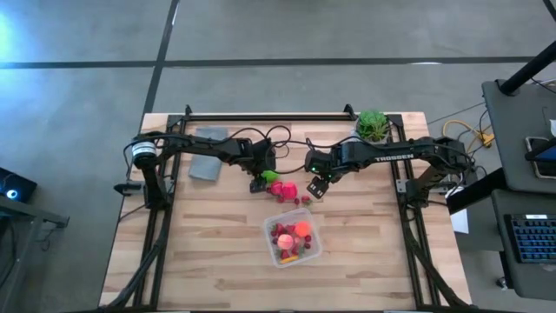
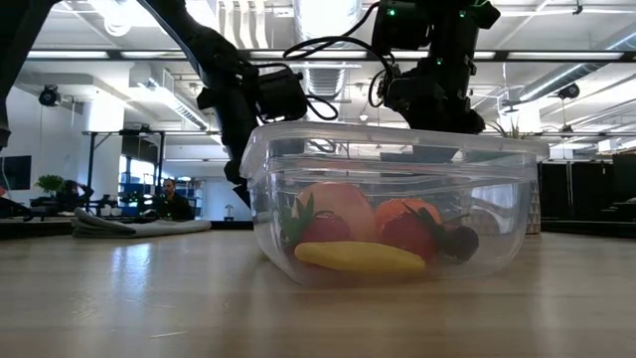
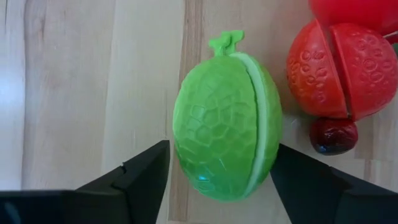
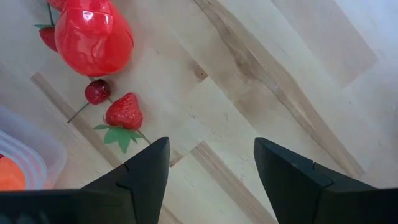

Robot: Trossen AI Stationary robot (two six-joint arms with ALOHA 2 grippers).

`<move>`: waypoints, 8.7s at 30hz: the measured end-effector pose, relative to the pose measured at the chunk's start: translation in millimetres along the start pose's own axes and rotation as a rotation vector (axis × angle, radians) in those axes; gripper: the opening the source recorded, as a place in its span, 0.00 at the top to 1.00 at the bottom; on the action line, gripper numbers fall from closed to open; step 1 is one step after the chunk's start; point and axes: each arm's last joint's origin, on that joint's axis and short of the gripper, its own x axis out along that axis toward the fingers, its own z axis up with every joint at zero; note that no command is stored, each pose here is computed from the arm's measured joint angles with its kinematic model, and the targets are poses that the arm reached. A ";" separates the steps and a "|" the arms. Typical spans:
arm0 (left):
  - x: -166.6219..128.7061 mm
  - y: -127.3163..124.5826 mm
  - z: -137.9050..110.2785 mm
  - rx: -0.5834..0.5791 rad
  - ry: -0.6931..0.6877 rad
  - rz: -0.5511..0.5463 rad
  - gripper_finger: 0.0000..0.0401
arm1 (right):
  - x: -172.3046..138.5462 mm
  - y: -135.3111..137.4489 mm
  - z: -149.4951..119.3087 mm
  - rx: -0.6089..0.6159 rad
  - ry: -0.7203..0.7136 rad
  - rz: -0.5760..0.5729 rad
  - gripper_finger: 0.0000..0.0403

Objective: Pick and placing Produce into tupperware
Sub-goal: Put the green melon into the transparent bin, then put the red strawberry into the transparent bin

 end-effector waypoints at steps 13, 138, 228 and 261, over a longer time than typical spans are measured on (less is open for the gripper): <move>-1.6 1.3 1.5 0.009 0.001 0.037 0.42 | 0.0 -0.1 -0.1 0.004 0.001 -0.001 0.44; -98.4 -140.0 30.4 -0.072 -0.412 -0.201 0.39 | -104.2 -5.5 -74.8 0.193 -0.419 -0.042 0.44; -162.2 -22.1 -72.7 -0.380 -0.321 0.436 0.32 | 75.4 55.1 8.6 -0.531 0.014 0.168 0.44; -144.9 -17.9 -63.3 -0.350 -0.292 0.428 0.32 | 85.2 35.3 8.8 -0.539 0.081 0.157 0.53</move>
